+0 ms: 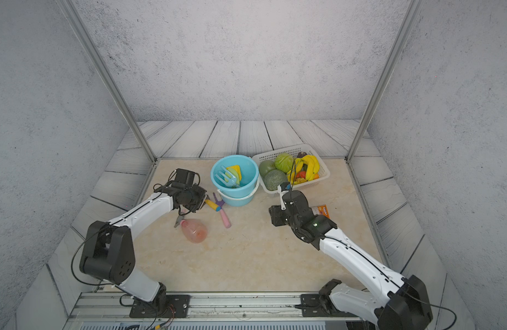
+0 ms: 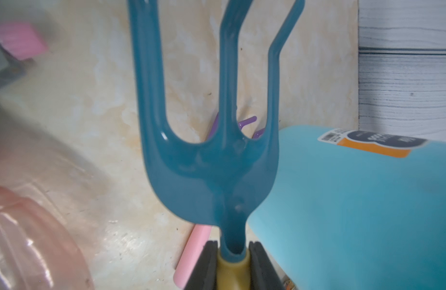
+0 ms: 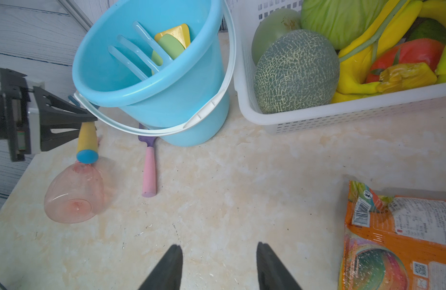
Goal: Organize the gardening tools
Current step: Pick up the gardening tool from the center of the board.
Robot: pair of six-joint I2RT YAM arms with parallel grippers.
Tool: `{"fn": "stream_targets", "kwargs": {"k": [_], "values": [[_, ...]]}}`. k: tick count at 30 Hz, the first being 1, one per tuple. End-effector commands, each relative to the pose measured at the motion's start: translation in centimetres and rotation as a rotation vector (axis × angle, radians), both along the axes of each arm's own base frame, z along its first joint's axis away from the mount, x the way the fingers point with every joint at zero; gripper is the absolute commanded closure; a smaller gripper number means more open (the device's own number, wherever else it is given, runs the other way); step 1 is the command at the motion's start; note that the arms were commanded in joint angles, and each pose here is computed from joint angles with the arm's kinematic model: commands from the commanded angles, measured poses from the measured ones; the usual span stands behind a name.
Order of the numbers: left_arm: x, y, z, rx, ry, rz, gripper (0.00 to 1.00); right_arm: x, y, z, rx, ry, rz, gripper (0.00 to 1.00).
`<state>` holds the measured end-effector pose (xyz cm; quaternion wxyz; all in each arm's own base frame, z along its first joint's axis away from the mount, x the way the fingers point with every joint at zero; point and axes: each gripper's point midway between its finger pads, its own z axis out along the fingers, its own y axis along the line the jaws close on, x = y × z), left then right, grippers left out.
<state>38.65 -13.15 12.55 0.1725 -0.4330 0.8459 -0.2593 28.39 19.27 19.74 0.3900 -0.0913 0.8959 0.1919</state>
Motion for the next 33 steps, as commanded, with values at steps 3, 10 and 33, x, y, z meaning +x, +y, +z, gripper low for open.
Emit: {"fn": "stream_targets", "kwargs": {"k": [3, 10, 33], "values": [[-2.0, 1.8, 2.6, 0.063, -0.068, -0.046, 0.89, -0.4, -0.7, 0.7, 0.006, -0.019, -0.014, 0.47], [-3.1, 2.3, 6.7, 0.130, -0.178, -0.147, 0.91, -0.6, -0.8, 0.3, -0.007, -0.009, -0.007, 0.46], [2.5, -7.2, 16.9, 0.397, -0.421, -0.511, 0.97, -1.7, -0.6, -1.7, -0.005, 0.063, 0.013, 0.43]]}}
